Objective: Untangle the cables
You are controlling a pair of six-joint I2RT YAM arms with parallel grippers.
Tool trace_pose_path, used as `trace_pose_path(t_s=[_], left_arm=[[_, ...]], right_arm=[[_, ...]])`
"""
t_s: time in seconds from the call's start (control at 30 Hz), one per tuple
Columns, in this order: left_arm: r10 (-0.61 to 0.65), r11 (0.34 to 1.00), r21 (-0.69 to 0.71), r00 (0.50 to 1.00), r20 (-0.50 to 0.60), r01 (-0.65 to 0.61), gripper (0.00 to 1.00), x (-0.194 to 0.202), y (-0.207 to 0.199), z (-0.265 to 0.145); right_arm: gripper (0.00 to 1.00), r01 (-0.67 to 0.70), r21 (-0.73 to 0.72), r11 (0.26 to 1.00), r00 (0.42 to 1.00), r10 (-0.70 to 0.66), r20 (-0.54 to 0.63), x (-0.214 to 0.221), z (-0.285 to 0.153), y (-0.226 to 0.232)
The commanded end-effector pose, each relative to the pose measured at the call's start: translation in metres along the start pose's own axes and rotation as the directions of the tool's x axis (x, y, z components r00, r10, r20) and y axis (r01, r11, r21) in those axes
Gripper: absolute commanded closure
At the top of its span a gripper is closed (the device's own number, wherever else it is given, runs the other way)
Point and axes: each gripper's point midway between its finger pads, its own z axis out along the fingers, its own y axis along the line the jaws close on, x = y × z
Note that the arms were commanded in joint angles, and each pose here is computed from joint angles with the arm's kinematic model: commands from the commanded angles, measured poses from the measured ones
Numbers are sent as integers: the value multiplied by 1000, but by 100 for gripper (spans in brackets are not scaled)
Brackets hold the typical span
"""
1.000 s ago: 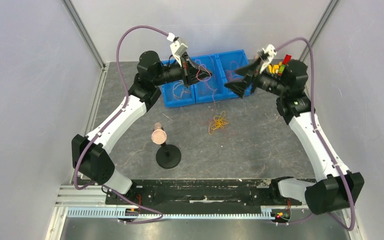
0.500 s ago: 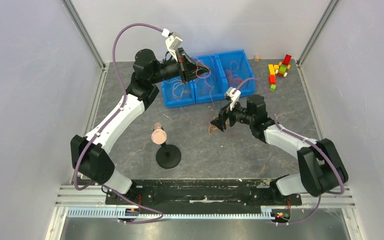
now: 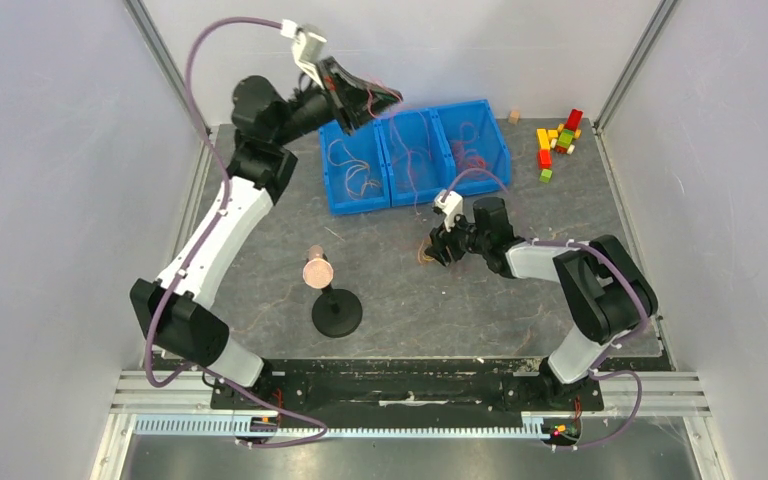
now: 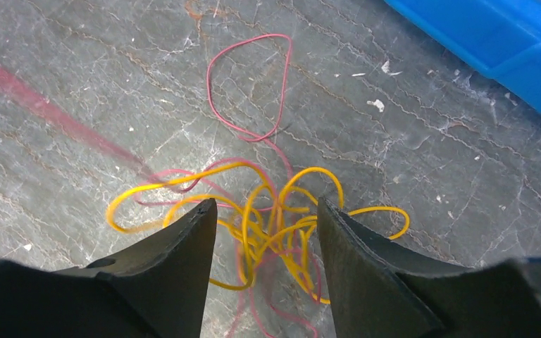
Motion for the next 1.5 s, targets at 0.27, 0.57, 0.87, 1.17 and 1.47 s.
trace_pose_path(t_s=[0.27, 0.57, 0.87, 1.17, 1.47], left_arm=[[198, 976, 7, 901, 387, -217, 98, -185, -71, -39], [305, 950, -96, 809, 502, -298, 98, -243, -77, -60], [339, 937, -120, 772, 538, -327, 98, -268, -76, -63], [388, 919, -180, 727, 566, -350, 98, -287, -65, -65], [286, 953, -96, 752, 594, -287, 98, -284, -60, -58]], right_arm=[[67, -129, 8, 992, 957, 127, -261, 34, 6, -8], [65, -205, 47, 978, 892, 207, -403, 69, -27, -3], [65, -257, 94, 962, 865, 272, -422, 85, -52, -10], [67, -255, 111, 960, 847, 278, -453, 96, -75, -13], [59, -207, 108, 972, 838, 234, -493, 100, -88, -14]])
